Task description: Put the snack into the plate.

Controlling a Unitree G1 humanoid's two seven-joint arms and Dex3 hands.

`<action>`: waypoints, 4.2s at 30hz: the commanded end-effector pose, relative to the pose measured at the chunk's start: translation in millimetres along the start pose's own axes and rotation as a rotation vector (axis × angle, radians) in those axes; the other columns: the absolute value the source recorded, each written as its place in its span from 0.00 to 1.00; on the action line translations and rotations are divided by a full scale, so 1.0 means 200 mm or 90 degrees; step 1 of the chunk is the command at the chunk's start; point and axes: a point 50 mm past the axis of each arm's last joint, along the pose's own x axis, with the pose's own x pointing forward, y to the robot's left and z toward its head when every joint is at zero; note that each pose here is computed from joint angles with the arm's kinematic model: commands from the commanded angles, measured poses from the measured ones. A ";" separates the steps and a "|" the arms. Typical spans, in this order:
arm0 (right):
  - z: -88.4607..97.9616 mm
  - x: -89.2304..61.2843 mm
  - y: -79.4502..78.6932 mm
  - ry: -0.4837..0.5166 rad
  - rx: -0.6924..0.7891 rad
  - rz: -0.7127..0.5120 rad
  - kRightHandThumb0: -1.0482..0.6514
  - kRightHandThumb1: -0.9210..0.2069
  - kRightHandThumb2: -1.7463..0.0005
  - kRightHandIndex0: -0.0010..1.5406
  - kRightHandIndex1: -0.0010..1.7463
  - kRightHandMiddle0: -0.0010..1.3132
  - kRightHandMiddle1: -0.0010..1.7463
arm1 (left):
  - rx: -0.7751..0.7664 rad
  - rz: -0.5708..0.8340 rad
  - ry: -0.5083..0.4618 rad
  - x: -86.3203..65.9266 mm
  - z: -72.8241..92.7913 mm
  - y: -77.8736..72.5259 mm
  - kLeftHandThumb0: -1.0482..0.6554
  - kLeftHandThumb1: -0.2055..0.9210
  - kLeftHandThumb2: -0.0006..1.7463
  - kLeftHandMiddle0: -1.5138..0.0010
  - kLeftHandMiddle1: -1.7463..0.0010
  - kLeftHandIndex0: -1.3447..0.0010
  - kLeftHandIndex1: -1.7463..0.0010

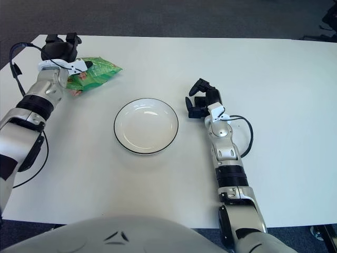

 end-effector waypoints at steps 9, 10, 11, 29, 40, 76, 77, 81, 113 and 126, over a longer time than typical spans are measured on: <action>-0.19 -0.09 0.06 0.121 -0.018 0.032 0.32 0.58 0.21 0.87 1.00 0.50 1.00 | -0.052 -0.093 0.070 -0.02 0.03 -0.10 0.00 1.00 0.49 1.00 1.00 1.00 0.92; -0.19 -0.09 0.06 0.122 -0.017 0.031 0.32 0.58 0.21 0.87 1.00 0.50 1.00 | -0.052 -0.095 0.072 -0.02 0.03 -0.10 0.00 1.00 0.49 1.00 1.00 1.00 0.93; -0.19 -0.09 0.06 0.123 -0.016 0.031 0.32 0.58 0.21 0.87 1.00 0.50 1.00 | -0.052 -0.096 0.073 -0.03 0.03 -0.11 0.00 1.00 0.49 1.00 1.00 1.00 0.95; -0.18 -0.10 0.05 0.112 -0.031 0.045 0.31 0.60 0.19 0.88 1.00 0.52 1.00 | 0.006 -0.185 0.121 -0.14 0.00 -0.38 0.00 1.00 0.47 1.00 1.00 1.00 1.00; -0.18 -0.10 0.06 0.112 -0.034 0.040 0.31 0.61 0.19 0.88 1.00 0.52 1.00 | 0.052 -0.208 0.153 -0.19 -0.02 -0.45 0.00 1.00 0.48 1.00 1.00 1.00 1.00; -0.17 -0.09 0.07 0.111 -0.053 0.040 0.31 0.60 0.19 0.88 1.00 0.52 1.00 | 0.094 0.018 0.075 -0.29 -0.15 -0.50 0.63 0.44 0.77 0.56 0.02 0.75 0.02; -0.17 -0.09 0.07 0.111 -0.054 0.040 0.31 0.60 0.19 0.88 1.00 0.52 1.00 | 0.089 0.019 0.076 -0.29 -0.15 -0.50 0.63 0.41 0.78 0.54 0.04 0.72 0.01; -0.17 -0.09 0.06 0.112 -0.054 0.038 0.32 0.60 0.19 0.88 1.00 0.52 1.00 | 0.032 0.027 0.082 -0.25 -0.15 -0.45 0.62 0.32 0.81 0.45 0.15 0.62 0.00; -0.20 -0.07 0.07 0.110 -0.043 0.038 0.31 0.60 0.19 0.88 1.00 0.52 1.00 | -0.252 0.227 -0.076 -0.09 0.11 0.16 0.61 0.12 1.00 0.40 0.03 0.50 0.00; -0.21 -0.06 0.08 0.102 -0.039 0.044 0.31 0.61 0.19 0.88 1.00 0.52 1.00 | -0.347 0.316 -0.193 -0.22 0.28 0.42 0.61 0.11 1.00 0.38 0.04 0.49 0.00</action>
